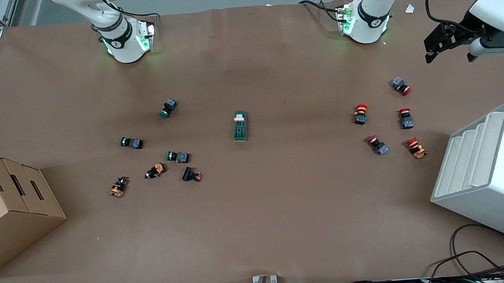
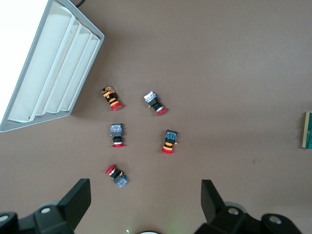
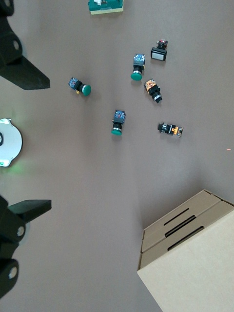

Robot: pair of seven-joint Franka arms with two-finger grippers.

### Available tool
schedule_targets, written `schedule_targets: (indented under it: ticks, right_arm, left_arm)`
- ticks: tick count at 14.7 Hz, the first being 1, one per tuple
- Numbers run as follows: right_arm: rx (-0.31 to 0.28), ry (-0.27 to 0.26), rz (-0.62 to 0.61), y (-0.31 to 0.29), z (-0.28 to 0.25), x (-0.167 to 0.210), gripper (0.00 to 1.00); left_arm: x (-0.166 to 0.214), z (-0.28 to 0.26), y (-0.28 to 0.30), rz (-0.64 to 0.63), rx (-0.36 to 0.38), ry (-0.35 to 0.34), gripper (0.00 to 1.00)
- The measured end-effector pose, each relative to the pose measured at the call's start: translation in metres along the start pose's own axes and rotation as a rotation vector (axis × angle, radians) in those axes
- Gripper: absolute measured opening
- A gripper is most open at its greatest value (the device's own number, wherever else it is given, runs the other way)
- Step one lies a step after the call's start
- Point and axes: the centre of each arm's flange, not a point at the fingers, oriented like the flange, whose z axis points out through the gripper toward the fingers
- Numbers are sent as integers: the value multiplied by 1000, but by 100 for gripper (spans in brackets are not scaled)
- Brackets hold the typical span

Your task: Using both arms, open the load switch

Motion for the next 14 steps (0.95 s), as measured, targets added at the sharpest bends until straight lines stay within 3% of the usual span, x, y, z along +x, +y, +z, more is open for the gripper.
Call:
schedule_targets:
  ticks: [4, 14]
  right_arm:
    - [-4, 8, 2, -14, -2, -7, 100]
    - [-16, 15, 5, -12, -1, -6, 100]
  left_arm:
    - [1, -3, -8, -21, -42, 10, 100]
    - [18, -2, -16, -34, -46, 15, 100]
